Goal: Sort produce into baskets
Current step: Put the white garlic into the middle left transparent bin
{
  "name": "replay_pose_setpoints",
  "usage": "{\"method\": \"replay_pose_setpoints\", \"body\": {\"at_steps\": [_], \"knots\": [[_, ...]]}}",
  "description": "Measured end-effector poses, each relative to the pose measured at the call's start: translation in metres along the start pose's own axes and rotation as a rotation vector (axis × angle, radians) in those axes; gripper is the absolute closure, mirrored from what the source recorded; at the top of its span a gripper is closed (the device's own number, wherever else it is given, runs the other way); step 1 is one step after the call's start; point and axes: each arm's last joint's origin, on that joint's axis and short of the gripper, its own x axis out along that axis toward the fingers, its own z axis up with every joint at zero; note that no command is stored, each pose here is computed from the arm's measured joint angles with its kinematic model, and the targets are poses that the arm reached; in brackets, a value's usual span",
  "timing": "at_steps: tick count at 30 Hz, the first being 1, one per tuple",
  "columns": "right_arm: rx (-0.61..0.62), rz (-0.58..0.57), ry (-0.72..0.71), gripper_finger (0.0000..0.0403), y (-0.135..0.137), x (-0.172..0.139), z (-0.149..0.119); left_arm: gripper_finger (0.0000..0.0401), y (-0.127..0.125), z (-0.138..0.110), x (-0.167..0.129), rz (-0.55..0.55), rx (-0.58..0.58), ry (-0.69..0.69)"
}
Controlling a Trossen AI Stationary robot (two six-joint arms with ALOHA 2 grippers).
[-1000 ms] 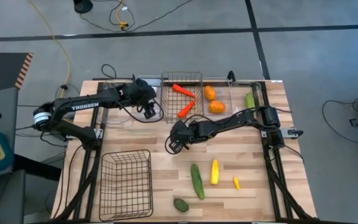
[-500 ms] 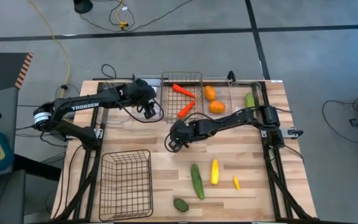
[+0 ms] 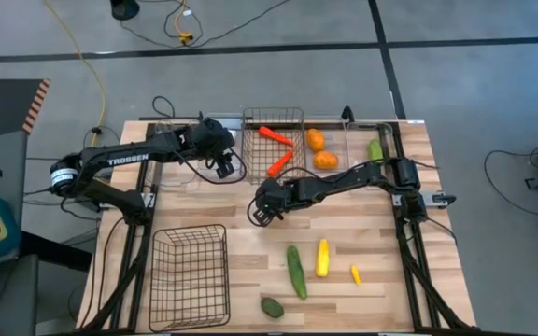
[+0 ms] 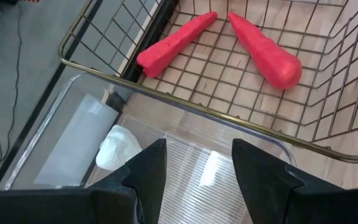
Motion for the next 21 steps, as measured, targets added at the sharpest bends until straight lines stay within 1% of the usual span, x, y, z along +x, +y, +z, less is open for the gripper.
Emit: {"method": "replay_pose_setpoints", "body": {"at_steps": [8, 13, 21], "knots": [[0.009, 0.036, 0.018, 0.0176, -0.0009, 0.0008, 0.0027, 0.023, 0.0, 0.0, 0.0, 0.0, 0.0, 0.0], [-0.04, 0.039, 0.02, 0.0176, -0.0007, 0.0004, 0.0026, 0.023, 0.0, 0.0, 0.0, 0.0, 0.0, 0.0], [-0.049, 0.038, 0.022, 0.0176, -0.0007, -0.0003, 0.0026, 0.023, 0.0, 0.0, 0.0, 0.0, 0.0, 0.0]]}}
